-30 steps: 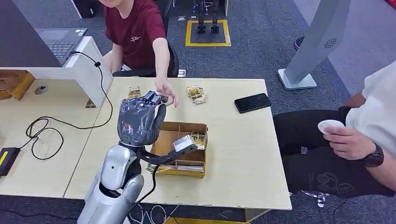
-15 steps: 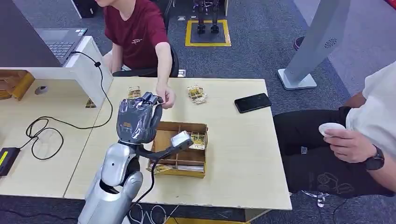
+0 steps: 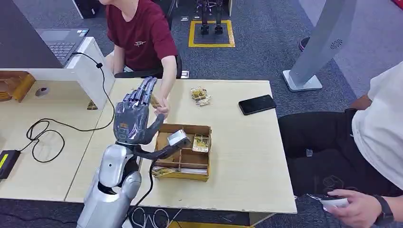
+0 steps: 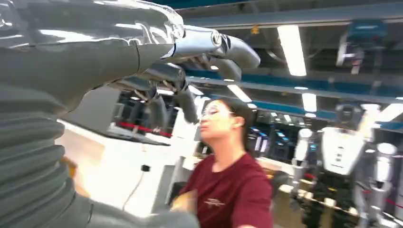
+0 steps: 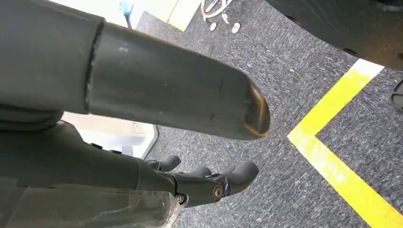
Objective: Pass the card to the sensor for recognition and then transmit it.
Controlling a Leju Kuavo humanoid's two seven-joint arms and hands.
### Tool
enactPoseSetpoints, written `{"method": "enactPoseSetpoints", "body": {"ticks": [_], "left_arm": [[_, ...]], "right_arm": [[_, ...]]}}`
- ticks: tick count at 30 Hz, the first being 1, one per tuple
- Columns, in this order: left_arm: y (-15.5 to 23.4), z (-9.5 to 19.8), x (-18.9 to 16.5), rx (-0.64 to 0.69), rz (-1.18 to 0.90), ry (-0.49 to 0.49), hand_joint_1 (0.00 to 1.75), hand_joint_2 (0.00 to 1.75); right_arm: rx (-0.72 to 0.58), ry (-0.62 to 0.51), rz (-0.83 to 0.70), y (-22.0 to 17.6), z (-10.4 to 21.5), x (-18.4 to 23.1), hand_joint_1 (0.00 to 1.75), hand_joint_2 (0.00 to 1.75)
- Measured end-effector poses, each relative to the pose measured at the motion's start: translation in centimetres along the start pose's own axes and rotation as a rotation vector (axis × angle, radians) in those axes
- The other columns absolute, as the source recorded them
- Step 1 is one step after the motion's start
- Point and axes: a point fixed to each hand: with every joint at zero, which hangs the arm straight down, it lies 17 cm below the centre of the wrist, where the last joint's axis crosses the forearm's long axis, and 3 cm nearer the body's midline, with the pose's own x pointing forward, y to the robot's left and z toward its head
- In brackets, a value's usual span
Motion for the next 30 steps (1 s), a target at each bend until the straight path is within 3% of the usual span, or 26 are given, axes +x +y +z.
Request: {"method": "enactPoseSetpoints", "body": {"ticks": [3, 7, 10, 14, 24, 30], "left_arm": [[-0.3, 0.2, -2.9, 0.001, -0.014, 0.065, 0.0, 1.75], [-0.9, 1.4, -9.3, 0.002, -0.031, 0.222, 0.0, 1.75], [-0.7, 3.2, -15.0, 0.02, 0.022, 0.354, 0.0, 1.75], [-0.8, 5.9, -19.4, 0.02, 0.025, 0.453, 0.0, 1.75], [0.2, 16.7, -30.7, 0.024, -0.049, 0.764, 0.0, 1.75], [1.8, 25.3, -37.8, 0.113, 0.089, 1.069, 0.0, 1.75]], "right_arm": [[0.0, 0.003, 0.0, 0.0, 0.0, -0.1, 0.0, 0.0], [0.004, 0.016, 0.0, 0.1, 0.0, -0.3, 0.0, 0.0], [0.006, 0.021, 0.0, 0.2, 0.0, -0.4, 0.0, 0.0], [0.007, 0.023, -0.004, 0.3, 0.0, -0.6, 0.0, 0.0], [0.018, 0.042, -0.026, 0.7, -0.1, -1.2, 0.0, 0.0], [0.025, 0.026, -0.027, 0.7, -0.1, -1.1, 0.0, 0.0]]}}
